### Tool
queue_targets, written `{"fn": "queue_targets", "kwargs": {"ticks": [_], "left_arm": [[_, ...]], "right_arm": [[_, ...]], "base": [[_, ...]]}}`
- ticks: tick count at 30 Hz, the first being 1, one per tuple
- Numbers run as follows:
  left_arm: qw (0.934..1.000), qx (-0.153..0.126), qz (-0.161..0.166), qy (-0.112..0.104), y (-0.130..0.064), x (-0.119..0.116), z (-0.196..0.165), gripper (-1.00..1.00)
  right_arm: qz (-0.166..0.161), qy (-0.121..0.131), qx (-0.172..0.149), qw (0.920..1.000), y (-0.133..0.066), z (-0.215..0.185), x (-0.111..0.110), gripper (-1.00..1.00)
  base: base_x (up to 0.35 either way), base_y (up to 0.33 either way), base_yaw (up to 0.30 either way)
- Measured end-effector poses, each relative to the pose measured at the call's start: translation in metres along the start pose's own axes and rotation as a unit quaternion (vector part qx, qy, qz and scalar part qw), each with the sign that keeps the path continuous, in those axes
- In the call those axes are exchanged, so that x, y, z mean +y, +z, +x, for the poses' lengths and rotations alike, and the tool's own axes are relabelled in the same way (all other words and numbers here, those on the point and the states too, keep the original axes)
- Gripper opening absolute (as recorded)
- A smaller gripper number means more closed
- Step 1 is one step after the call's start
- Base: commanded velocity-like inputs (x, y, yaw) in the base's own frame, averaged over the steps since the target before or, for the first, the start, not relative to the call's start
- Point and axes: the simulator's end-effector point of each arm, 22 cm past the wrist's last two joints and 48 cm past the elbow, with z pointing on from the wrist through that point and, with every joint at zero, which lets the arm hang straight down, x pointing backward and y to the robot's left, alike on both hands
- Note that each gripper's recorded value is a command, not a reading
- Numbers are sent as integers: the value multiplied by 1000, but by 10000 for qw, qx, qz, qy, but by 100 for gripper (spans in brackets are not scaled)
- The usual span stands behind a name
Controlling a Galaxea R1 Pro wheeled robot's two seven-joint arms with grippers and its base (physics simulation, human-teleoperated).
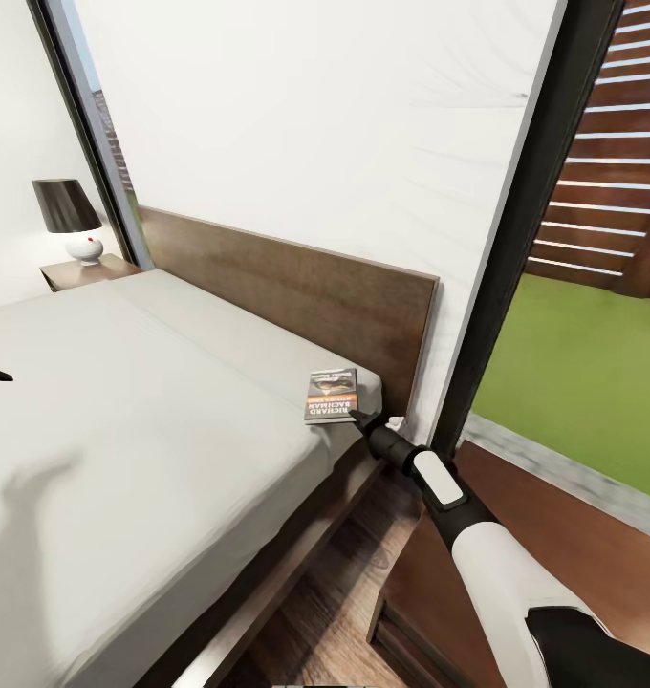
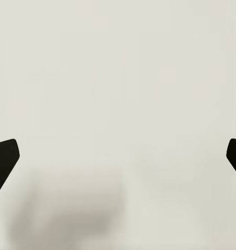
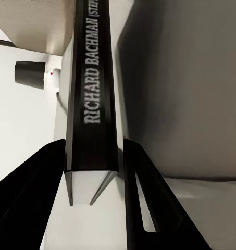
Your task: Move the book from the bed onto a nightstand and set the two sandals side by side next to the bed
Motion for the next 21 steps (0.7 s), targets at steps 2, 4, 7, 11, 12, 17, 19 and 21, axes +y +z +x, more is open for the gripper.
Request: {"fn": "queue_targets", "kwargs": {"ticks": [2, 4, 7, 11, 12, 17, 19, 21], "left_arm": [[10000, 0, 0, 1, 0, 0, 0, 100], [10000, 0, -2, 2, 0, 0, 0, 100], [10000, -47, 41, -4, -7, -2, -3, 100], [9999, -105, 92, -6, -17, -5, -7, 100], [9999, -118, 100, -2, -19, -6, -8, 100], [9998, -161, 97, 59, -30, -7, -11, 100], [9998, -176, 91, 87, -35, -7, -12, 100], [9997, -198, 97, 104, -39, -8, -14, 100]], "right_arm": [[0, 0, 0, 10000, 0, 0, 0, -100], [0, 0, 0, 10000, 0, 0, 0, -100], [-52, -28, -20, 10000, -2, -2, 9, -100], [-117, -70, -47, 9999, -6, -4, 20, -100], [-134, -79, -54, 9999, -7, -5, 23, -100], [-221, -130, -88, 9996, -11, -8, 37, -100], [-260, -151, -101, 9995, -13, -9, 43, -100], [-297, -174, -115, 9993, -15, -10, 48, -100]], "base": [[0, 0, 0], [0, 0, 0], [0, 0, 0], [0, 0, 0], [0, 0, 0], [0, 0, 0], [0, 0, 0], [0, 0, 0]]}}
